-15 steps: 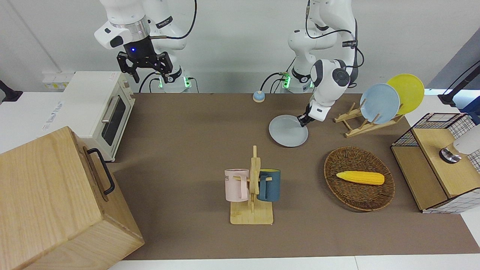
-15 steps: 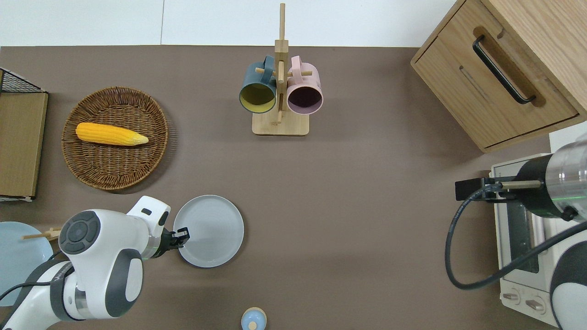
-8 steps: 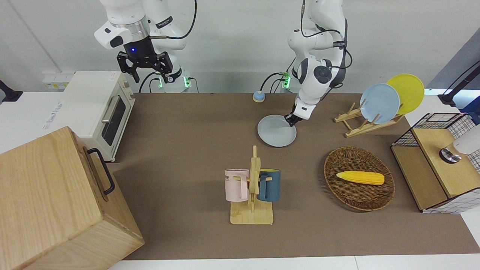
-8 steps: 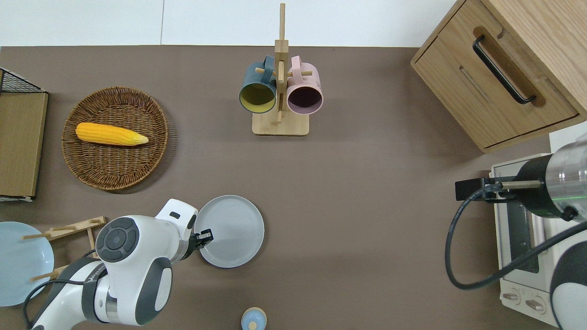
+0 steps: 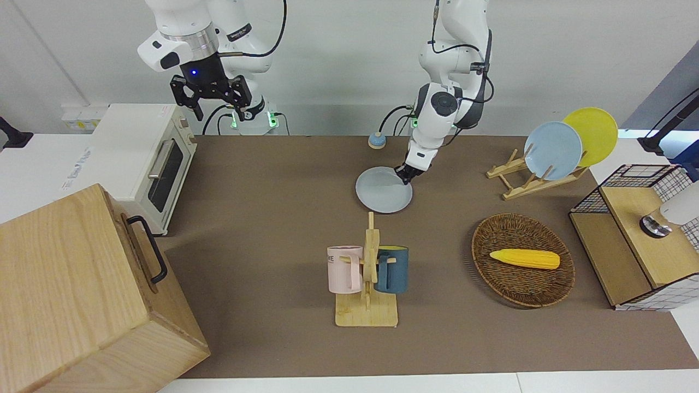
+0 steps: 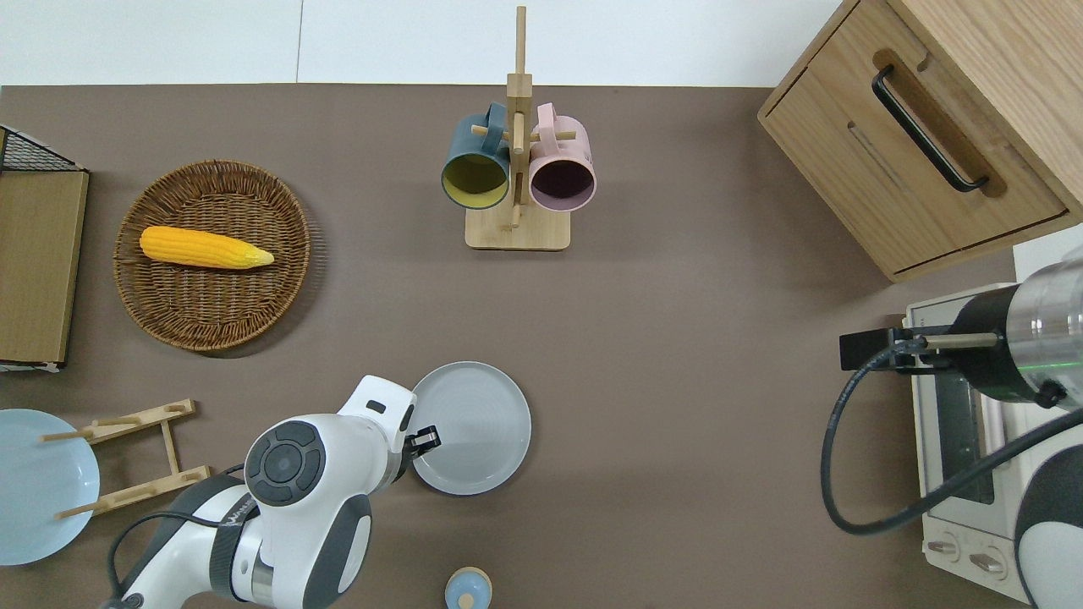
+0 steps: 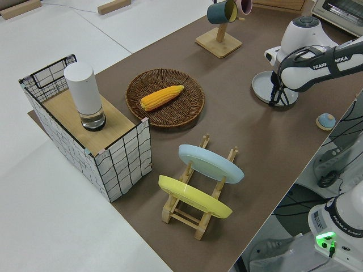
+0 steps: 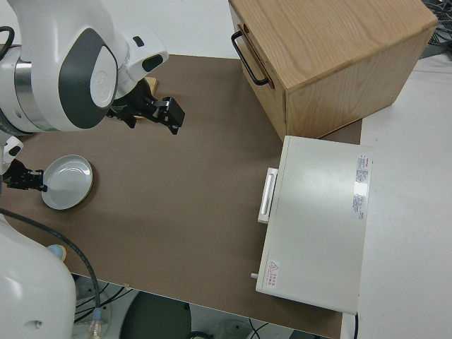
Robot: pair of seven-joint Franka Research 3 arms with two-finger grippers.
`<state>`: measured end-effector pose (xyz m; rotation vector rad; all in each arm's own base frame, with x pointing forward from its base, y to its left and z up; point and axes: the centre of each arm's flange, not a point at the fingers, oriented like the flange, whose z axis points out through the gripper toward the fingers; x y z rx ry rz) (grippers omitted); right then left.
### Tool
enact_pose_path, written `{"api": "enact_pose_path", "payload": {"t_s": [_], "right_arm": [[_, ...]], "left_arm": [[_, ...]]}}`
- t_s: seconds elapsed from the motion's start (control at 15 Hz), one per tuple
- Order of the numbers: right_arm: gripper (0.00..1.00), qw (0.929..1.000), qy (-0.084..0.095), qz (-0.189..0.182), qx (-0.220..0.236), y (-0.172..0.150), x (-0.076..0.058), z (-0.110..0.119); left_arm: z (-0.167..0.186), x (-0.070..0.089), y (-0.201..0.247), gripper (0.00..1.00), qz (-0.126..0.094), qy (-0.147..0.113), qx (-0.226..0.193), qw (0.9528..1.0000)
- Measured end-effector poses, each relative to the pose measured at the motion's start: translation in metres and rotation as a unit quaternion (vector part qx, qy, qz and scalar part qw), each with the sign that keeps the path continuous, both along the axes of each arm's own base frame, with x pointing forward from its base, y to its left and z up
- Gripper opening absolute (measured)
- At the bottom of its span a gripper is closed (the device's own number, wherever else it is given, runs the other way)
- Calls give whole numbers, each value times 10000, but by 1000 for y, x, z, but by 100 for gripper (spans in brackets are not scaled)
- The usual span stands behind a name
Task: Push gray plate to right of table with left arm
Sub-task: 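Push the gray plate with the left gripper away from the basket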
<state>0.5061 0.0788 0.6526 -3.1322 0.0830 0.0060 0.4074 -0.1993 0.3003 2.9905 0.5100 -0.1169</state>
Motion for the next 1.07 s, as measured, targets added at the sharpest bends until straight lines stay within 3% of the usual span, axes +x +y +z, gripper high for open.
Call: {"api": "enact_pose_path", "payload": {"t_s": [0.47, 1.07], "right_arm": [[100, 10000, 0, 0, 0, 0, 0, 0], [100, 10000, 0, 0, 0, 0, 0, 0]], "left_arm": [[-1, 5, -28, 3, -22, -10, -224, 9997], [-2, 16, -95, 3, -480, -291, -461, 9974]]}}
